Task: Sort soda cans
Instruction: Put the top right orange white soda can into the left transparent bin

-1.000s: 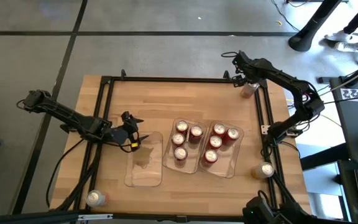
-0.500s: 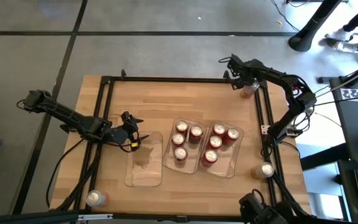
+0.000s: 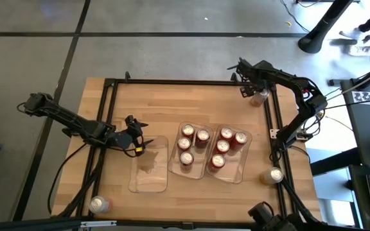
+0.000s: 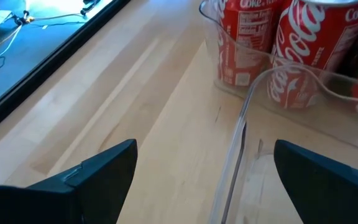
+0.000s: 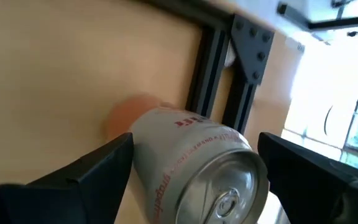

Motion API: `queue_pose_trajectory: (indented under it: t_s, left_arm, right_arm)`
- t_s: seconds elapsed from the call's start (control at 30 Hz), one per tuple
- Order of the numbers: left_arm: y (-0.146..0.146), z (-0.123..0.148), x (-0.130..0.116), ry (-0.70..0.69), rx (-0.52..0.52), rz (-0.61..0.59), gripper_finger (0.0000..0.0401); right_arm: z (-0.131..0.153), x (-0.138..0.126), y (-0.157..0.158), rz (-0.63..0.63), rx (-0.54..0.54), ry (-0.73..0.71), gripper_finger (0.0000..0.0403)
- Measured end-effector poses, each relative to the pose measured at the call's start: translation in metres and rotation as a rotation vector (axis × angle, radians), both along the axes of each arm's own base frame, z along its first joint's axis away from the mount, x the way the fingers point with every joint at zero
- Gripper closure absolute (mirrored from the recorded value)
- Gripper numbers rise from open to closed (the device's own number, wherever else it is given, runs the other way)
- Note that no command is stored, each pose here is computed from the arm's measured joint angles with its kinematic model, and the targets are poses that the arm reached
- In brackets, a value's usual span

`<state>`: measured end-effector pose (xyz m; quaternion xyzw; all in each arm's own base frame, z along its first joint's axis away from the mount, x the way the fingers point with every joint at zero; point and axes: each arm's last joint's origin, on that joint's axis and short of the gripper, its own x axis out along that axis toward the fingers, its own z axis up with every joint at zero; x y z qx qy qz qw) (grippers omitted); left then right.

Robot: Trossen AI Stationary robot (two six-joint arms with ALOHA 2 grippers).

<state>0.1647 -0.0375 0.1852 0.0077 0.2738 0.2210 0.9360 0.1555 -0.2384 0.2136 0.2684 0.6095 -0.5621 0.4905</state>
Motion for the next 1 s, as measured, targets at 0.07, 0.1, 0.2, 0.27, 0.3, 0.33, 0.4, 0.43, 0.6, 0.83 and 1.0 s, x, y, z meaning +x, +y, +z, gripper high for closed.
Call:
queue_pose_trajectory:
  t_s: [0.07,0.1,0.2,0.27,0.3,0.33,0.4,0.43,0.6,0.83,1.0]
  left_arm:
    - [0.000,0.000,0.000,-0.004,-0.001,0.000,0.0036]
    - [0.000,0.000,0.000,-0.003,-0.001,0.000,0.0036]
    - [0.000,0.000,0.000,-0.007,-0.002,-0.001,0.0036]
    - [0.000,0.000,0.000,-0.007,-0.002,-0.001,0.0036]
    - [0.000,0.000,0.000,-0.006,-0.002,-0.001,0.0036]
    - [0.000,0.001,0.000,-0.007,-0.001,-0.001,0.0036]
    - [0.000,0.001,0.001,-0.012,0.002,-0.005,0.0036]
    - [0.000,0.002,0.001,-0.016,0.005,-0.009,0.0036]
    - [-0.001,0.002,0.001,-0.016,0.006,-0.010,0.0036]
    - [-0.001,0.002,0.001,-0.016,0.006,-0.010,0.0036]
    - [-0.001,0.002,0.001,-0.017,0.004,-0.009,0.0036]
  right_arm:
    - [0.000,-0.001,0.003,0.015,0.039,0.008,0.0061]
    - [0.000,-0.001,0.003,0.016,0.051,0.007,0.0061]
    - [0.000,-0.002,0.005,0.020,0.079,-0.001,0.0061]
    - [0.001,-0.002,0.006,0.033,0.104,-0.007,0.0061]
    - [0.001,-0.002,0.006,0.036,0.119,-0.012,0.0061]
    - [0.002,-0.002,0.006,0.035,0.132,-0.018,0.0061]
    - [0.004,-0.001,0.007,0.041,0.170,-0.038,0.0061]
    - [0.005,-0.001,0.008,0.054,0.193,-0.049,0.0061]
    - [0.014,-0.002,0.010,0.125,0.271,-0.033,0.0061]
    - [0.016,-0.005,0.016,0.210,0.368,0.000,0.0061]
    - [0.017,-0.007,0.018,0.256,0.419,0.012,0.0061]
